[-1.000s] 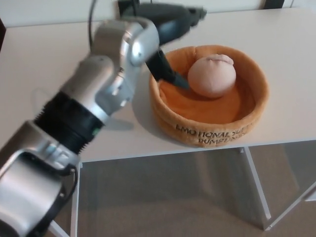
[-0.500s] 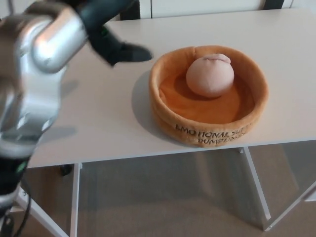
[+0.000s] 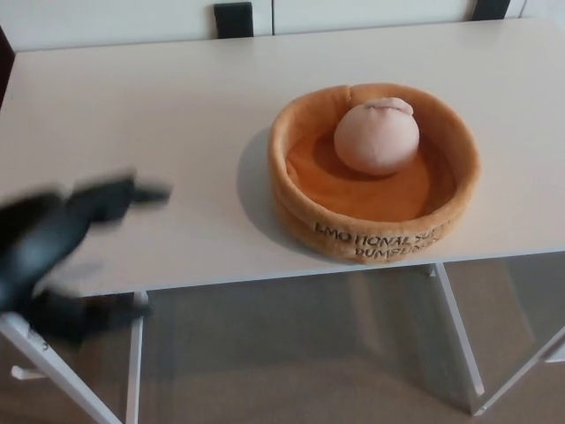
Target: The robot walks towards a table in front, picks a dumpling toy with left hand and puts it in an orange round plate
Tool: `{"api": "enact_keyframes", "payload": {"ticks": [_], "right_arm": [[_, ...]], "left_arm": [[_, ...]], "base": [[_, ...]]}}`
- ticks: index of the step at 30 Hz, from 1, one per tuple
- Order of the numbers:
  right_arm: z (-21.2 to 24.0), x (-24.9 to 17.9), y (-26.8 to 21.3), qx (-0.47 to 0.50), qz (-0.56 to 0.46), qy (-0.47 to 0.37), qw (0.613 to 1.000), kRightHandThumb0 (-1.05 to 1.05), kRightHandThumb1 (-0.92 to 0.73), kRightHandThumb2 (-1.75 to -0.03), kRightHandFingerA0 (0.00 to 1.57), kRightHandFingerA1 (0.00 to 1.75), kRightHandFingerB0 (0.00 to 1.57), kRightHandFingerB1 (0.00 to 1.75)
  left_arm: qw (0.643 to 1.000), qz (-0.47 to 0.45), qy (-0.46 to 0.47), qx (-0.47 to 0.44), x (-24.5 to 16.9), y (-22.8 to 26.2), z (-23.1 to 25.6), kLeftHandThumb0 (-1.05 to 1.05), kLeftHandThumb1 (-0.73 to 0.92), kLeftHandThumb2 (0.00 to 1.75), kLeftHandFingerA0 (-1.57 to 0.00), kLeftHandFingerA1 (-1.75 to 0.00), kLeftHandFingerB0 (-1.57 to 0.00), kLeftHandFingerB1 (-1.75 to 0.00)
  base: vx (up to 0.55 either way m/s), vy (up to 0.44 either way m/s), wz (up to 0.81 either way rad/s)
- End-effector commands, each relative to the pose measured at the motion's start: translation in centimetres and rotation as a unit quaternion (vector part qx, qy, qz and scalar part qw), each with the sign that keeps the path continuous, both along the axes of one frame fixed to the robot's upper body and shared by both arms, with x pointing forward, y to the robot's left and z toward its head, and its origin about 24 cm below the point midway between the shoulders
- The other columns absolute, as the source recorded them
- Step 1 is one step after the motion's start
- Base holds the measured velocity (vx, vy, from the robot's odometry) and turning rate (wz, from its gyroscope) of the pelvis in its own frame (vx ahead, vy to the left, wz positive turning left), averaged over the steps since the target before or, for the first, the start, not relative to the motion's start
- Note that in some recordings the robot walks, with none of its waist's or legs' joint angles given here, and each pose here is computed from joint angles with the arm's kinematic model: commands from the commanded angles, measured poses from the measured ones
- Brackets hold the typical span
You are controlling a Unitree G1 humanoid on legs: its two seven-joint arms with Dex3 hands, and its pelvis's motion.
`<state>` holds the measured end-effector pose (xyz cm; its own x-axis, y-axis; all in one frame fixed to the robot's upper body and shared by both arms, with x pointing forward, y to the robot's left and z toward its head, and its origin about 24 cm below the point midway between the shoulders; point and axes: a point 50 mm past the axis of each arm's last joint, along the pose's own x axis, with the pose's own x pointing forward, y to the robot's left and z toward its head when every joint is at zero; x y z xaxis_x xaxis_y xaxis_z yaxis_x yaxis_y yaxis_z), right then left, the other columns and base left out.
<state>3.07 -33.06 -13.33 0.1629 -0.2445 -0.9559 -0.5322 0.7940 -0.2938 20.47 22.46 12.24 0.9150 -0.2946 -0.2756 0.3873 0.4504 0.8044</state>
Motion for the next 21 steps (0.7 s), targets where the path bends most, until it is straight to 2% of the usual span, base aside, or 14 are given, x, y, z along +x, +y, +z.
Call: {"api": "enact_keyframes", "payload": {"ticks": [1, 4, 5, 6, 7, 8, 11, 12, 13, 14, 18, 19, 20, 21], "right_arm": [[0.2, -1.0, -0.7, -0.015, 0.004, 0.025, 1.000, -0.31, -0.64, -0.59, 0.59, 0.43, 0.45, 0.36], [0.3, -1.0, -0.8, -0.012, -0.001, 0.022, 1.000, -0.32, -0.63, -0.59, 0.58, 0.43, 0.45, 0.36], [0.3, -1.0, -0.7, -0.008, -0.010, 0.022, 1.000, -0.30, -0.64, -0.59, 0.57, 0.44, 0.44, 0.36], [0.2, -1.0, -0.7, -0.006, -0.013, 0.022, 1.000, -0.30, -0.64, -0.59, 0.57, 0.44, 0.44, 0.36], [0.2, -1.0, -0.7, -0.009, -0.011, 0.021, 1.000, -0.30, -0.64, -0.59, 0.58, 0.43, 0.45, 0.36], [0.2, -1.1, -0.7, -0.011, -0.009, 0.023, 1.000, -0.31, -0.64, -0.59, 0.57, 0.42, 0.44, 0.36], [0.2, -1.3, -0.7, -0.015, -0.007, 0.026, 1.000, -0.31, -0.63, -0.59, 0.54, 0.41, 0.45, 0.36], [0.2, -1.3, -0.7, -0.013, -0.007, 0.025, 1.000, -0.31, -0.64, -0.59, 0.56, 0.43, 0.46, 0.36], [0.2, -1.3, -0.6, -0.010, -0.008, 0.023, 1.000, -0.31, -0.64, -0.59, 0.56, 0.43, 0.46, 0.36], [0.3, -1.0, -0.8, -0.010, 0.002, 0.022, 1.000, -0.31, -0.65, -0.59, 0.57, 0.43, 0.45, 0.36], [0.4, -0.9, -0.9, -0.010, 0.006, 0.021, 1.000, -0.31, -0.65, -0.59, 0.57, 0.43, 0.45, 0.36], [0.4, -0.8, -0.8, -0.013, 0.003, 0.018, 1.000, -0.39, -0.54, -0.77, 0.55, 0.54, 0.42, 0.47], [0.4, -0.7, -0.8, -0.015, 0.000, 0.016, 1.000, -0.39, -0.54, -0.77, 0.55, 0.54, 0.42, 0.47], [0.3, -0.6, -0.7, -0.015, -0.001, 0.015, 1.000, -0.31, -0.65, -0.59, 0.60, 0.43, 0.46, 0.36]], "left_arm": [[0.964, -0.036, 0.260, 0.039, -19.2, 5.5, -5.7, -0.67, 0.52, 0.87, -0.53, -0.55, -0.39, -0.47], [0.947, 0.002, 0.305, 0.100, -20.2, 6.6, -7.7, -0.64, 0.53, 0.86, -0.54, -0.55, -0.43, -0.49], [0.930, 0.018, 0.331, 0.157, -20.4, 7.5, -9.4, -0.56, 0.64, 0.60, -0.67, -0.49, -0.56, -0.39], [0.922, 0.022, 0.339, 0.185, -20.6, 7.9, -10.0, -0.56, 0.64, 0.60, -0.67, -0.49, -0.56, -0.39], [0.890, 0.020, 0.382, 0.247, -20.7, 9.0, -12.2, -0.51, 0.53, 0.87, -0.65, -0.67, -0.49, -0.55], [0.880, 0.022, 0.396, 0.261, -20.9, 9.4, -12.8, -0.44, 0.65, 0.60, -0.71, -0.62, -0.53, -0.42], [0.846, 0.035, 0.452, 0.282, -21.5, 10.8, -15.5, -0.37, 0.66, 0.59, -0.64, -0.59, -0.51, -0.44], [0.836, 0.041, 0.469, 0.284, -21.6, 11.2, -16.3, -0.38, 0.68, 0.59, -0.53, -0.51, -0.52, -0.44], [0.826, 0.046, 0.484, 0.286, -21.7, 11.5, -17.0, -0.38, 0.68, 0.59, -0.53, -0.51, -0.52, -0.44], [0.815, 0.037, 0.501, 0.288, -21.3, 11.3, -18.1, -0.41, 0.64, 0.59, -0.59, -0.54, -0.62, -0.50], [0.811, 0.031, 0.506, 0.291, -21.0, 11.4, -18.7, -0.41, 0.64, 0.59, -0.59, -0.54, -0.62, -0.50], [0.805, 0.063, 0.521, 0.276, -20.1, 12.0, -19.9, -0.39, 0.61, 0.58, -0.59, -0.55, -0.57, -0.45], [0.800, 0.085, 0.533, 0.263, -19.4, 12.3, -20.7, -0.39, 0.61, 0.58, -0.59, -0.55, -0.57, -0.45], [0.796, 0.125, 0.541, 0.241, -18.4, 12.8, -21.7, -0.41, 0.62, 0.59, -0.56, -0.49, -0.62, -0.44]], "base": [[0.00, 0.000, 0.00], [0.00, 0.000, 0.00], [0.00, 0.000, 0.00], [0.00, 0.000, 0.00], [0.00, 0.000, 0.00], [0.00, 0.000, 0.00], [0.00, 0.000, 0.00], [0.00, 0.000, 0.00], [0.00, 0.000, 0.00], [0.00, 0.000, 0.00], [0.00, 0.000, 0.00], [0.00, 0.000, 0.00], [0.00, 0.000, 0.00], [0.00, 0.000, 0.00]]}}
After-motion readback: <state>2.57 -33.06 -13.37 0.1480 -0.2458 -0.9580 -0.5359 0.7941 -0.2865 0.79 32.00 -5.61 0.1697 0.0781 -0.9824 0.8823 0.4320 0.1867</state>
